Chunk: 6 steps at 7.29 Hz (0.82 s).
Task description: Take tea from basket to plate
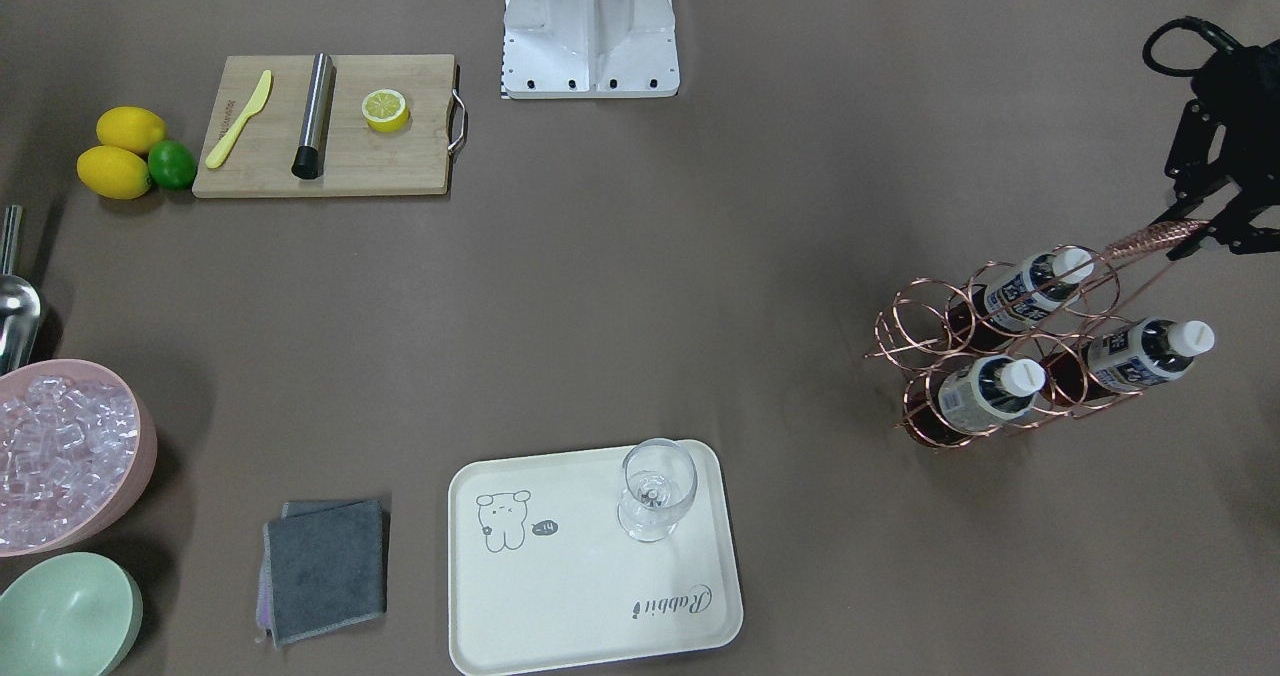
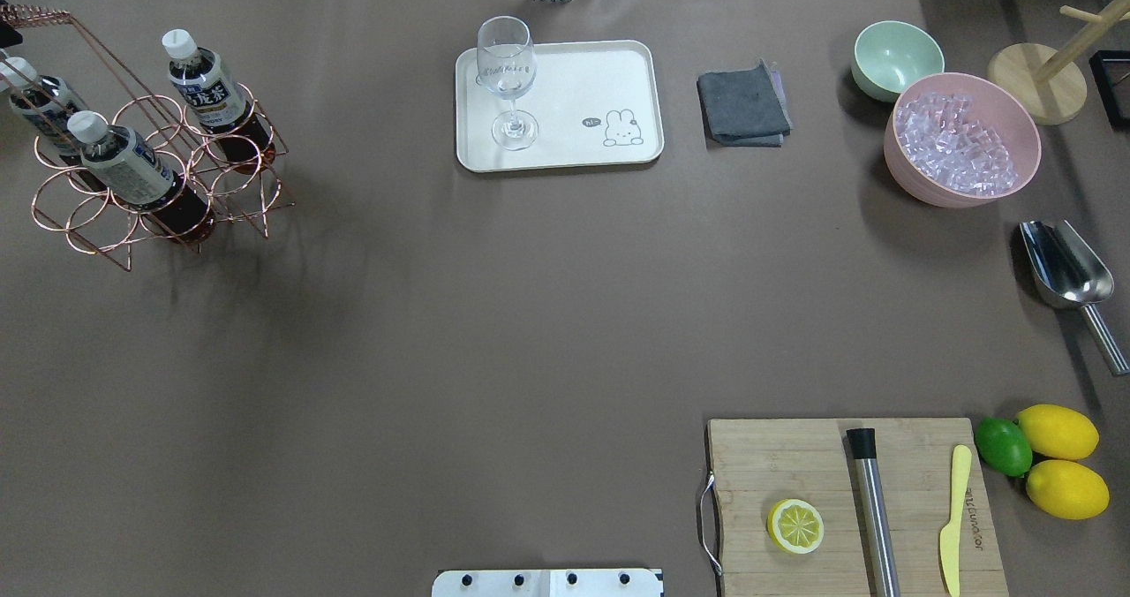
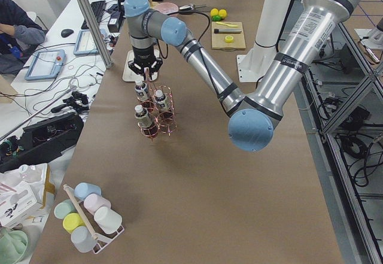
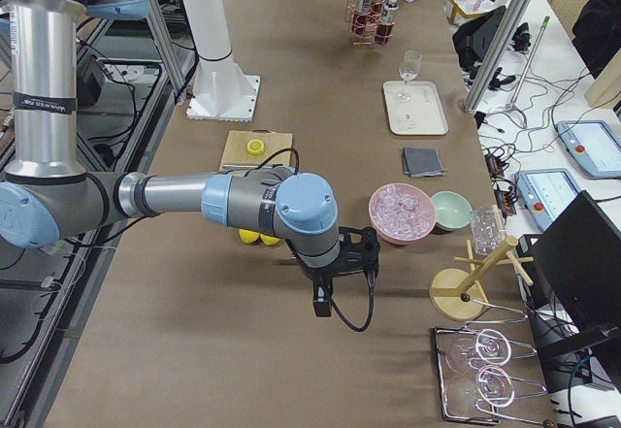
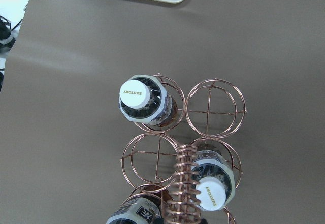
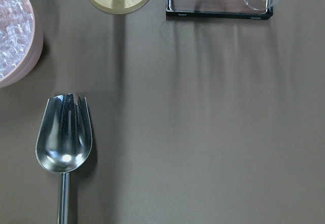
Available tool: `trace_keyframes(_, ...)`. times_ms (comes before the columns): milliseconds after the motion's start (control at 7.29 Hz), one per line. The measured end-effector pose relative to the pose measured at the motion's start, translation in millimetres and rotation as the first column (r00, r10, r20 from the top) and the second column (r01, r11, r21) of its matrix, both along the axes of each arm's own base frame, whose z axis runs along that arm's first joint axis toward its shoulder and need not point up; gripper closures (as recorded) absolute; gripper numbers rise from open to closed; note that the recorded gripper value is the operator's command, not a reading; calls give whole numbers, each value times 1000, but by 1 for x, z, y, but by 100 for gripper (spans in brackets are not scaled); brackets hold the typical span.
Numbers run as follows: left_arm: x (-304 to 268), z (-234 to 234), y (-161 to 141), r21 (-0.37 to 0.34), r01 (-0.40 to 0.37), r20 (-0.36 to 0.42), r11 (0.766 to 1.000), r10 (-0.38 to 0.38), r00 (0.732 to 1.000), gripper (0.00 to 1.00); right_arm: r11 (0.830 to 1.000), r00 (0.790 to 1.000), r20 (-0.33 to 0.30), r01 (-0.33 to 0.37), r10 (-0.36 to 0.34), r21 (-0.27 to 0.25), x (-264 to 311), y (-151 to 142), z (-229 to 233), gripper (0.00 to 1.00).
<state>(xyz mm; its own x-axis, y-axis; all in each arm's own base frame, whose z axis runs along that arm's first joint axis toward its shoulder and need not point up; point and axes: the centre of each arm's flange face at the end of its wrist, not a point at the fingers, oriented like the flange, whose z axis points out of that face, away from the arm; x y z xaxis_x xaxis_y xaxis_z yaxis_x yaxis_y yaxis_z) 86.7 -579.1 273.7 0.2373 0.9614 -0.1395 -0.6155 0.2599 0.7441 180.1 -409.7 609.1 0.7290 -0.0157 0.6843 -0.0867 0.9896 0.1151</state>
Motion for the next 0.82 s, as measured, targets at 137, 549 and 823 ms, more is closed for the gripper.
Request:
trace_keyframes(137,17,-20,11,-7,3,-25,1000,-3,1000,100,1000,1000,-1,2,-2,-1,-1,0,0,0)
trace_keyframes(549,80,-77,39,-4,18,-101,1000,-19,995,100,1000,1000,-4,23,-23,9,-7,-3,-3,0)
trace_keyframes(823,111,-122,53,169,-37,-128,985,59,990,100,999,1000,-9,29,-29,34,-10,3,-14,0)
